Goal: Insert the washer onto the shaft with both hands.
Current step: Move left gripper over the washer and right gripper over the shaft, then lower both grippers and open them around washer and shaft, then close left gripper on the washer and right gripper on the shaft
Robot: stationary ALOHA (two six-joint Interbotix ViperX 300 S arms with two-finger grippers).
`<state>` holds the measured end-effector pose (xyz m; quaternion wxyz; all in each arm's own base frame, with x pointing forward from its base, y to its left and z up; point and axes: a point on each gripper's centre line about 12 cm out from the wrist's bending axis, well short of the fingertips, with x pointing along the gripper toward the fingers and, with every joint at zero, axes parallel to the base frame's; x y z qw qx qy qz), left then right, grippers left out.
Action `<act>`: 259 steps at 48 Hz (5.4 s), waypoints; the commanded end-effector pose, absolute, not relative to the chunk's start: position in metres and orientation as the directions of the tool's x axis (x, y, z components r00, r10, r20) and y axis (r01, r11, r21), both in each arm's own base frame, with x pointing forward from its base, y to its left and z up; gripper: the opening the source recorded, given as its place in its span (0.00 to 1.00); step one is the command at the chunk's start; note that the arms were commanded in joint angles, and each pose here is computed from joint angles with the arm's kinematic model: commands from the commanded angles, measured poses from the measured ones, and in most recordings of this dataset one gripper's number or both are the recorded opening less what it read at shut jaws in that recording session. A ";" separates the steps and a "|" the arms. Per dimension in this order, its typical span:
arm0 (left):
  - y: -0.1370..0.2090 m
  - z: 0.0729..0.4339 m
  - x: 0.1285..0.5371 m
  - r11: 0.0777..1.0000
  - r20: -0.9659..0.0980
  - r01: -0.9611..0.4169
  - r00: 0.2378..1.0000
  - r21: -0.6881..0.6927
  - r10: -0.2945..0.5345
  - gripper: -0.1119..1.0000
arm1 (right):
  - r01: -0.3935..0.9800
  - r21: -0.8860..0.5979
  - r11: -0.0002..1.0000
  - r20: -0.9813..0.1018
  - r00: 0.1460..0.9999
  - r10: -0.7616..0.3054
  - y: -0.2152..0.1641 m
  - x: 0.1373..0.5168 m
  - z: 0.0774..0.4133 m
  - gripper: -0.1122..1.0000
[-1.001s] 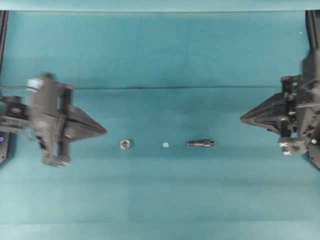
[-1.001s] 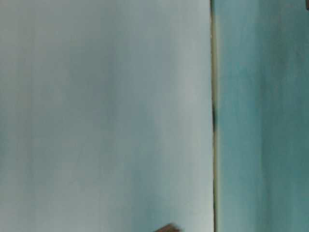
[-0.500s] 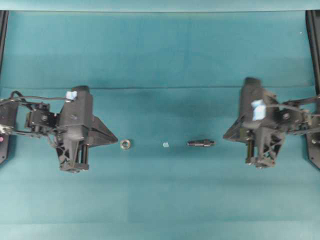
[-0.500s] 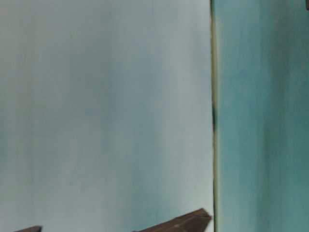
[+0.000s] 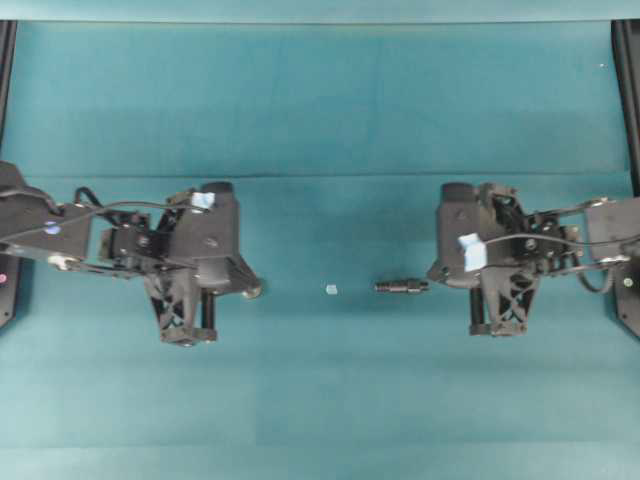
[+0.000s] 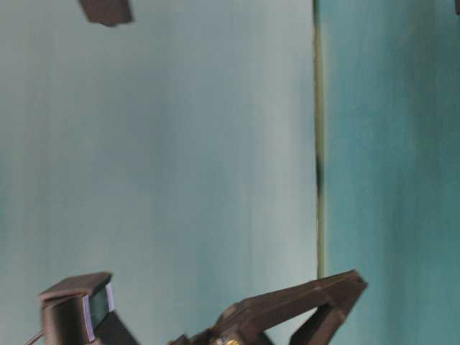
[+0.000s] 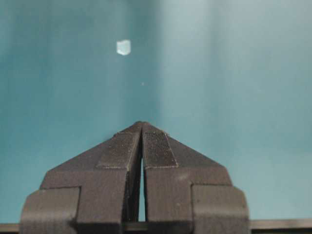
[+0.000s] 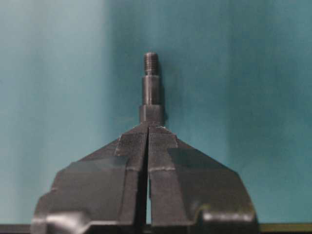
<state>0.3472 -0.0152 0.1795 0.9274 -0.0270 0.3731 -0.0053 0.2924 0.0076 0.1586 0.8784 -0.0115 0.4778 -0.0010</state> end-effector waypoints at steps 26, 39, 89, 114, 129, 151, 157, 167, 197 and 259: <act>-0.013 0.165 0.357 1.000 -0.783 -0.001 0.622 -0.023 -0.018 0.12 | -0.029 -0.029 0.999 -0.851 0.525 -0.009 0.010 0.318 0.143 0.01; -0.013 0.159 0.357 1.000 -0.797 -0.002 0.604 -0.024 -0.018 0.12 | -0.030 -0.026 0.999 -0.842 0.539 -0.006 0.011 0.321 0.142 0.01; -0.013 0.142 0.354 0.999 -0.859 -0.036 0.511 -0.037 -0.014 0.83 | 0.026 0.016 1.000 -0.890 0.457 0.002 0.010 0.318 0.135 0.94; -0.013 0.128 0.359 0.999 -0.855 -0.033 0.518 -0.036 -0.014 0.83 | 0.022 0.011 1.000 -0.905 0.425 0.001 0.010 0.319 0.115 0.94; -0.013 0.118 0.361 0.999 -0.861 -0.031 0.509 -0.034 -0.014 0.83 | 0.021 0.012 1.000 -0.905 0.425 0.002 0.010 0.320 0.108 0.94; -0.013 0.113 0.362 0.999 -0.862 -0.035 0.506 -0.036 -0.013 0.83 | 0.030 0.012 0.999 -0.906 0.422 -0.002 0.007 0.319 0.106 0.94; -0.013 0.113 0.361 0.998 -0.863 -0.042 0.505 -0.040 -0.013 0.83 | 0.039 0.011 0.999 -0.906 0.422 -0.007 0.004 0.319 0.106 0.94; -0.013 0.111 0.361 0.998 -0.865 -0.041 0.501 -0.039 -0.013 0.83 | 0.047 0.008 0.999 -0.906 0.422 -0.012 0.000 0.319 0.106 0.94; -0.013 0.108 0.361 0.998 -0.865 -0.041 0.501 -0.039 -0.013 0.83 | 0.042 0.004 0.999 -0.916 0.401 -0.013 -0.002 0.317 0.093 0.94; -0.013 0.109 0.364 0.998 -0.858 -0.043 0.514 -0.042 -0.014 0.83 | 0.046 0.007 0.999 -0.910 0.414 -0.012 -0.001 0.318 0.093 0.94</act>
